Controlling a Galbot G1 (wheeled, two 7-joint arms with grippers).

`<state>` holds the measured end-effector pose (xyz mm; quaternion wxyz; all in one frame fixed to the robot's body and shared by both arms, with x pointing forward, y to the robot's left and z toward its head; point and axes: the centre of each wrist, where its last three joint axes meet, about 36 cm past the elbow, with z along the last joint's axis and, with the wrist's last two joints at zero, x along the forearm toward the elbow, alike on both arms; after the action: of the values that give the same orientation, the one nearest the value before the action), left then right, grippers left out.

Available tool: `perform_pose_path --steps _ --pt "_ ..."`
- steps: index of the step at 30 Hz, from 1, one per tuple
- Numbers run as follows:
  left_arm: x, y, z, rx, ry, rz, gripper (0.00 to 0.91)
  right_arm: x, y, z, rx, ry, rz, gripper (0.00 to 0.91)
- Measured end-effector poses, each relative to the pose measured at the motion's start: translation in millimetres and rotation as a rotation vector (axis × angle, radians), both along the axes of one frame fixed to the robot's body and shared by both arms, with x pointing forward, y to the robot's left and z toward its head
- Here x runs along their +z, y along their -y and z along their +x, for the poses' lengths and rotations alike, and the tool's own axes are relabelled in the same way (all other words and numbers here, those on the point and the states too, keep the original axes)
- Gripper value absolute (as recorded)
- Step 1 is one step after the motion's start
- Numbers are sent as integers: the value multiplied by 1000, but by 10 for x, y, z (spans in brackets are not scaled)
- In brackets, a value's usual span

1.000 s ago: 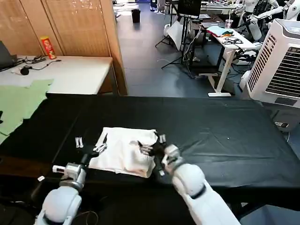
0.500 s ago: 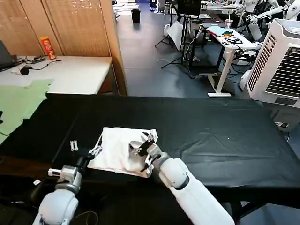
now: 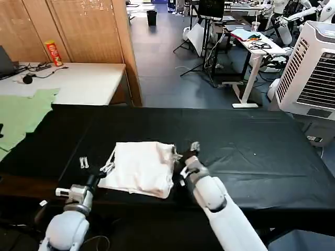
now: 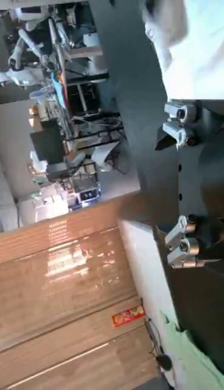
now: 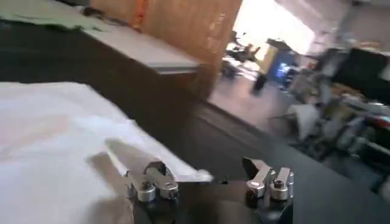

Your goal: Fold and organize the clothes.

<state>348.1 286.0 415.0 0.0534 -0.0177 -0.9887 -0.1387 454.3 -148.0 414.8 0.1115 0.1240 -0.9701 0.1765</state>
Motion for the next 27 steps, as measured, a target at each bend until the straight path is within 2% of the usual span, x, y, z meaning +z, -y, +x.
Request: perform_pose_path --steps 7,13,17,23,27 --pt "-68 10 14 -6 0 -8 878 11 165 -154 -5 -82 140 878" --pt "-123 -33 14 -2 -2 -15 878 -20 212 -163 23 -108 174 878" --pt "-144 -59 56 -21 -30 -78 878 -16 250 -227 37 -96 234 878" --pt "-160 -214 233 -58 -164 -296 878 43 308 -474 54 -69 386 878" --pt "-140 -328 398 -101 -248 -470 878 107 357 -687 58 -56 439 878"
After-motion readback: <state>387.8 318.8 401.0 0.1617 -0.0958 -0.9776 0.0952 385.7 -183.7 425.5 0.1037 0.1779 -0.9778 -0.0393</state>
